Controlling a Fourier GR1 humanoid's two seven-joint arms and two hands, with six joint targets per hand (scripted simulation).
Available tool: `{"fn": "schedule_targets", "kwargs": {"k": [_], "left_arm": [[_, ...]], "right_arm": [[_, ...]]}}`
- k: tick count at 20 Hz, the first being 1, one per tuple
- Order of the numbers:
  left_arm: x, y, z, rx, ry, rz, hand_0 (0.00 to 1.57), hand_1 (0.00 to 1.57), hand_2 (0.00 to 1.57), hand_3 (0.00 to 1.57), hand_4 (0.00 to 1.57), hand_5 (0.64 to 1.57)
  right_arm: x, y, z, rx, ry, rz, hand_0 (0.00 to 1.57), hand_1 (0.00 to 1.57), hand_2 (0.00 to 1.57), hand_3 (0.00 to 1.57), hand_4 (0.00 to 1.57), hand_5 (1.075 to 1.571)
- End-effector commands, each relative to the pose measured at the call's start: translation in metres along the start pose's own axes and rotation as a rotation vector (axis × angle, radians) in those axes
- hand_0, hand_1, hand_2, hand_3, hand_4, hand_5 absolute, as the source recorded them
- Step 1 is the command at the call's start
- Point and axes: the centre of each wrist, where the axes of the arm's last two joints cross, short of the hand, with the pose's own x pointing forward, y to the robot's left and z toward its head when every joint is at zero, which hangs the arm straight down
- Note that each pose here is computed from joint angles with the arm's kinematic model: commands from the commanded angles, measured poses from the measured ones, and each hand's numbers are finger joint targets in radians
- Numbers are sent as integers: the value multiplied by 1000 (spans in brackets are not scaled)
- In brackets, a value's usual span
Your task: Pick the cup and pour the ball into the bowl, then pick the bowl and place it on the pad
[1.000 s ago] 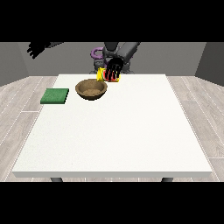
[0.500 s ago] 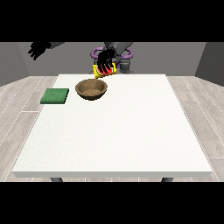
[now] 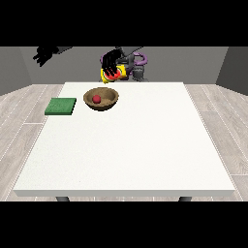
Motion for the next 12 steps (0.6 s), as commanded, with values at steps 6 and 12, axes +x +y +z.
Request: {"fn": "schedule_targets", "kwargs": {"k": [6,12], "left_arm": [[-78,-3,-10,68,171,557,1042,1042,1571,1438,1269,1567],[-149,24,-16,211,301,1201,0,0,0,0,1180,1551]], "right_arm": [[-4,-12,16,-85,46,8,0,0,0,143,726,1546],[-17,4,13,-140,59,-3,0,0,0,0,784,1557]]}}
